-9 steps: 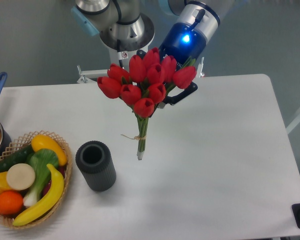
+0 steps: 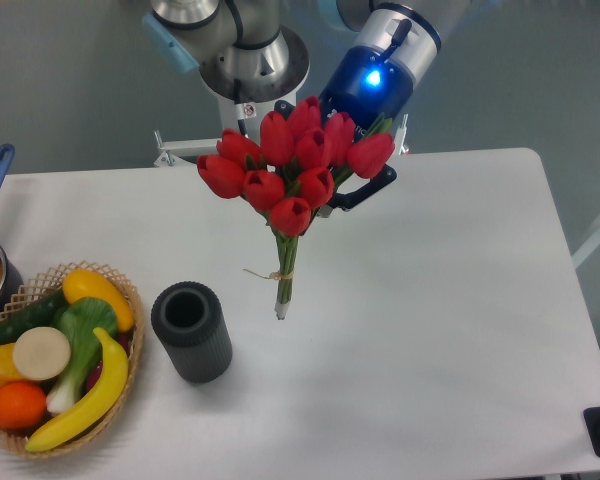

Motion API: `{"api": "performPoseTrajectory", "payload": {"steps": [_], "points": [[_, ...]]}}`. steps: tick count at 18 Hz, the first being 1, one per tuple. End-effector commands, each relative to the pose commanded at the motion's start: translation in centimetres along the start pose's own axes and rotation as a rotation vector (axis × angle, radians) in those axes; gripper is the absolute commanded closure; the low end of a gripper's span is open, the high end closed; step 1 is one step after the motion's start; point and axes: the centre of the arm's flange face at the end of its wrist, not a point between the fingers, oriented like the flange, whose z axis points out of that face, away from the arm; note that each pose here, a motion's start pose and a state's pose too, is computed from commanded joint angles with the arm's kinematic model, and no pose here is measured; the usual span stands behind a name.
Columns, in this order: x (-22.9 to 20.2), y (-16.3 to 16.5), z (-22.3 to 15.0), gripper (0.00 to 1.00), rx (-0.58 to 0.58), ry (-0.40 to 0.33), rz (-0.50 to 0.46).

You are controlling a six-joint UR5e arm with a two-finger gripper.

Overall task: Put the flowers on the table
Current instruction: 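Hold the red tulip bouquet by its stems with the gripper, then rotate the gripper to tip the tulip heads down toward the table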

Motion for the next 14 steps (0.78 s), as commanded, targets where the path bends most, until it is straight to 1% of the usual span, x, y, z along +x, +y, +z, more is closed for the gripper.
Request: {"api": "performPoseTrajectory", "payload": {"steps": [5, 6, 10, 13, 14], "points": [[-0.2, 0.0, -0.5, 0.59, -0.006, -0.021, -0.006], [-0.4, 0.2, -0.7, 0.59, -0.024, -0.048, -0.008], [-0.1, 2.2, -1.5, 0.59, -0.148, -0.201, -0.010], [0.7, 3.0, -1.9, 0.59, -0.202, -0.267, -0.009], [0.9, 3.6, -2.1, 0.59, -0.235, -0.302, -0.015]]}}
